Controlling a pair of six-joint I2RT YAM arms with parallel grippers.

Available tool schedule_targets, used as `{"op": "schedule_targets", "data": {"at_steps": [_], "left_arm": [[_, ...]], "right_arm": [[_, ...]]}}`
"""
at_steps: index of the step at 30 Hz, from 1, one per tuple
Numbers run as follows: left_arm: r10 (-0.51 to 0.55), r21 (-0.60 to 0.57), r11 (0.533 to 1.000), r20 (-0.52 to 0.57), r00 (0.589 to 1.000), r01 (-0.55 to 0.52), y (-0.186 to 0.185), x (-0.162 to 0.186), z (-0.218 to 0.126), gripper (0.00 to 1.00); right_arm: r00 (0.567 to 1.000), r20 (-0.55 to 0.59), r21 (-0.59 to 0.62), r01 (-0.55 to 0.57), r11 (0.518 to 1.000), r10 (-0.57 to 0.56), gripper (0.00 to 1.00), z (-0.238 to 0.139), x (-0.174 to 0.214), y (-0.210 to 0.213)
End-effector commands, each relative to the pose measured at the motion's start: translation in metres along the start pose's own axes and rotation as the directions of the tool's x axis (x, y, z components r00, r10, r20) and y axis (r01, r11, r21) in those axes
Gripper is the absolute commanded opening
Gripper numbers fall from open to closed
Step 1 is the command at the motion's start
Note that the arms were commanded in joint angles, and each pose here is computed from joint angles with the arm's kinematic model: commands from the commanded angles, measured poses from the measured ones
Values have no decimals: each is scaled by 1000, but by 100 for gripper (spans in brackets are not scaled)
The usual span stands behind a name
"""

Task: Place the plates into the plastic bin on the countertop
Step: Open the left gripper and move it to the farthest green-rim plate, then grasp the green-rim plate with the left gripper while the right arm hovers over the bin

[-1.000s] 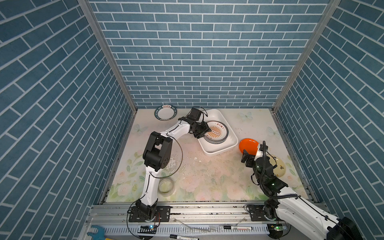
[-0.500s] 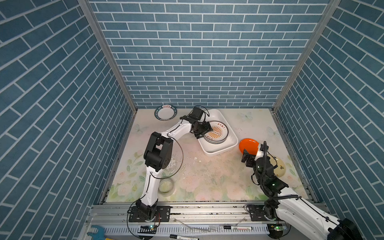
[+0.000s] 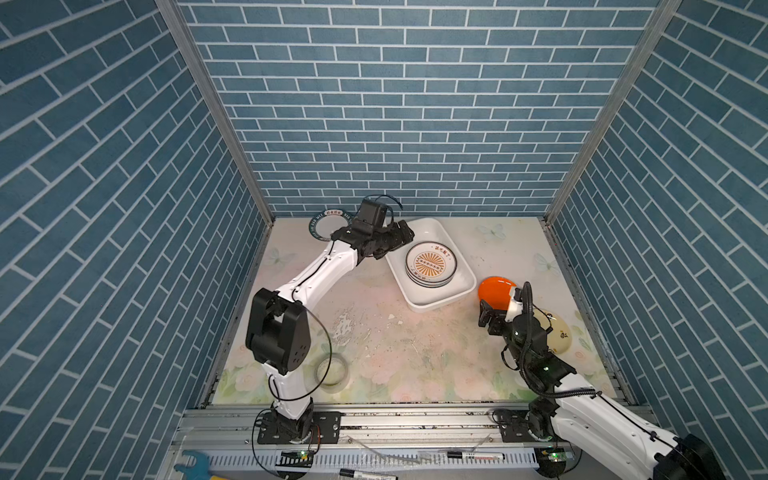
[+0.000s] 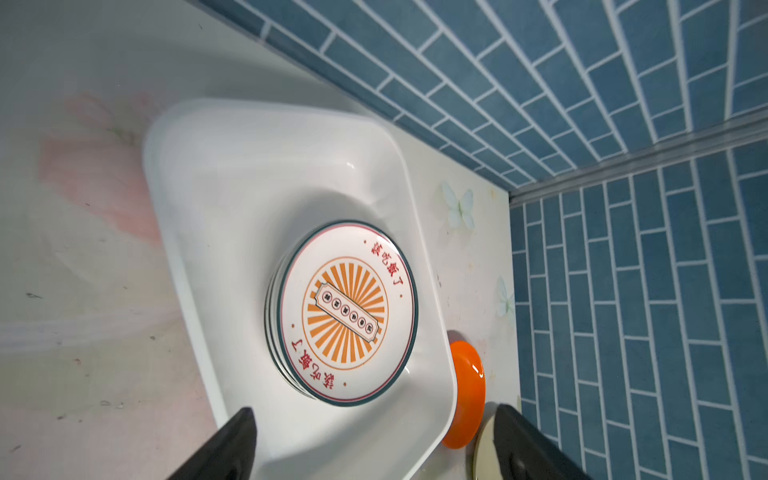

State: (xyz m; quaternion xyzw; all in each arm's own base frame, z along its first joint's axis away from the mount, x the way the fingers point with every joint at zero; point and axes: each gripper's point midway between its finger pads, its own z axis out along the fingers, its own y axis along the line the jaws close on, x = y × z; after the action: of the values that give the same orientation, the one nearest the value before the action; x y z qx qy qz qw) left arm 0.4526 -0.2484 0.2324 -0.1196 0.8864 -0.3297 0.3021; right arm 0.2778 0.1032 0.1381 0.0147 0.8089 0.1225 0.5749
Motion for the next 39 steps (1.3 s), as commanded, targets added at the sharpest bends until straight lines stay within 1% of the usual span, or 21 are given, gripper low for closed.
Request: {"op": "schedule_targets", "data": {"at_steps": [1, 3, 4, 5, 7, 9, 11, 13, 16, 18, 21, 26, 29, 32, 35, 39], "left_arm": [[-41, -70, 996, 84, 996, 47, 42, -22, -5, 92], [-60, -90, 993, 113, 992, 71, 61, -31, -13, 94], [-73, -93, 992, 124, 990, 85, 69, -35, -16, 97], [-86, -91, 991, 137, 987, 98, 77, -40, -19, 100], [-111, -96, 987, 161, 981, 128, 95, -47, -25, 100], [-151, -105, 979, 198, 969, 174, 117, -56, -31, 100], [-192, -104, 970, 234, 953, 220, 137, -65, -35, 100], [-228, -104, 960, 258, 939, 261, 157, -72, -38, 100], [-279, -119, 939, 285, 917, 323, 188, -83, -41, 100], [-302, -144, 923, 305, 903, 357, 210, -89, -40, 100], [-343, -154, 901, 320, 883, 406, 239, -97, -33, 100], [-416, -134, 868, 332, 847, 479, 276, -108, -13, 100], [-452, -109, 851, 348, 822, 514, 293, -117, -2, 99], [-478, -88, 841, 342, 809, 534, 304, -124, 12, 97], [-493, -89, 832, 337, 802, 548, 314, -129, 25, 95], [-516, -99, 813, 332, 790, 573, 326, -130, 41, 92]], "right_arm": [[999, 49, -130, 26, 991, -20, 98, -2, -23, 27], [999, 25, -172, 30, 985, -26, 98, 0, -28, 39], [1000, 14, -191, 27, 981, -25, 98, 1, -31, 45], [1000, -9, -217, 9, 976, -12, 98, 1, -34, 52], [998, -32, -275, -55, 960, 48, 98, 2, -42, 67], [991, -55, -363, -133, 922, 121, 98, 3, -49, 87], [982, -81, -421, -187, 888, 169, 99, 5, -58, 106], [980, -104, -463, -197, 864, 167, 99, 7, -62, 126], [984, -118, -524, -177, 833, 135, 99, 8, -68, 161], [982, -151, -589, -180, 788, 111, 99, 6, -69, 189], [976, -192, -652, -203, 731, 99, 99, 8, -71, 218], [973, -212, -718, -217, 661, 89, 99, 11, -76, 250], [974, -217, -756, -214, 618, 72, 99, 10, -78, 267], [974, -218, -790, -210, 576, 56, 99, 7, -79, 284], [974, -222, -804, -209, 557, 46, 99, 6, -78, 295], [973, -224, -806, -212, 552, 47, 99, 8, -77, 301]]}}
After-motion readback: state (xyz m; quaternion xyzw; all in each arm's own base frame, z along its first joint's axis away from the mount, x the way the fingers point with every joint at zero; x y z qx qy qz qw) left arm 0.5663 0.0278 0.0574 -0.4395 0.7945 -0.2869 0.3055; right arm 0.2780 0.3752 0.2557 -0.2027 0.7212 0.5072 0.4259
